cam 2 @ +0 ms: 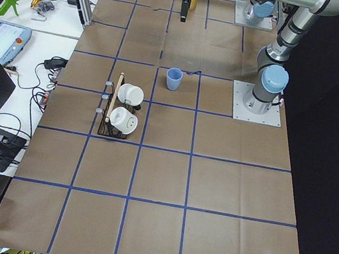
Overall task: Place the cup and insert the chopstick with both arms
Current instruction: 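Lower left gripper to the blue cup while right gripper nears the chopstick, then grasp the blue cup with left gripper while right gripper descends, then carry blue cup to table center while right gripper grasps the chopstick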
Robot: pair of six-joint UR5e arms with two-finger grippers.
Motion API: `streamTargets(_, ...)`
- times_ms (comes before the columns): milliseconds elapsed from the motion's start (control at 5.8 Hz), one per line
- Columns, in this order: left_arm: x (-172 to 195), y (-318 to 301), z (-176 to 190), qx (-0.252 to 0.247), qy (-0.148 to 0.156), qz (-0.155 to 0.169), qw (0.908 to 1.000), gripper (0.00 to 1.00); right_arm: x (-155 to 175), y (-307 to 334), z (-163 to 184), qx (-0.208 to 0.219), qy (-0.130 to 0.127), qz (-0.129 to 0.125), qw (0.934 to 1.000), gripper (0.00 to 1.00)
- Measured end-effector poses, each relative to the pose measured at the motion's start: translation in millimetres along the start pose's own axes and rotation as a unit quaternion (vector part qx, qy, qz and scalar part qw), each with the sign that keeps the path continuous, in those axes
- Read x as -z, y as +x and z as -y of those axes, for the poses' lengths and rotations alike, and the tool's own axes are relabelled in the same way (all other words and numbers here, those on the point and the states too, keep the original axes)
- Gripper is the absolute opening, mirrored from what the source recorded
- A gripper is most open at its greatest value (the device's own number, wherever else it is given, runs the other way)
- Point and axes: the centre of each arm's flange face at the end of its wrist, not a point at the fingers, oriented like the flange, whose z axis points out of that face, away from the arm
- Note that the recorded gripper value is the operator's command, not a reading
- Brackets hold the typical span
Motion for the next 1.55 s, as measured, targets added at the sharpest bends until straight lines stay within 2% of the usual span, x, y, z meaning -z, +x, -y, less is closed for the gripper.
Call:
streamTargets(172, -39.3, -28.4, 3.6, 0.001, -0.006, -0.002, 1.0, 0.97, -14.7, 16.2, -8.9, 0.015, 0.027, -0.008, 0.9995, 1.0)
streamTargets(517, -146.2, -60.4, -3.9, -0.005, 0.008, 0.0, 1.0, 0.95, -57.1, 31.3, -23.9, 0.038, 0.09, -0.021, 0.995, 1.0)
streamTargets(690, -197.3, -66.7, -11.1, -0.008, 0.011, 0.001, 0.9999, 0.61, -76.7, 30.0, -26.9, 0.046, 0.11, -0.02, 0.9927, 1.0)
streamTargets(862, -232.6, -69.3, -14.1, -0.009, 0.001, -0.001, 1.0, 0.21, -98.5, 26.1, -30.4, 0.048, 0.123, -0.014, 0.9911, 1.0)
streamTargets(1034, -248.2, -69.8, -13.0, -0.011, -0.007, -0.003, 0.9999, 0.07, -123.8, 22.4, -36.8, 0.048, 0.133, -0.013, 0.9899, 1.0)
streamTargets(1207, -250.9, -70.3, -11.3, -0.013, -0.007, -0.003, 0.9999, 0.06, -141.0, 20.4, -42.7, 0.047, 0.135, -0.014, 0.9897, 1.0)
streamTargets(1379, -249.5, -70.8, -10.5, -0.012, -0.005, -0.002, 0.9999, 0.05, -149.1, 20.1, -46.0, 0.046, 0.131, -0.017, 0.9902, 0.95)
streamTargets(1552, -246.1, -70.6, -9.5, -0.011, 0.0, -0.001, 0.9999, 0.05, -153.8, 20.0, -47.7, 0.046, 0.122, -0.018, 0.9913, 0.77)
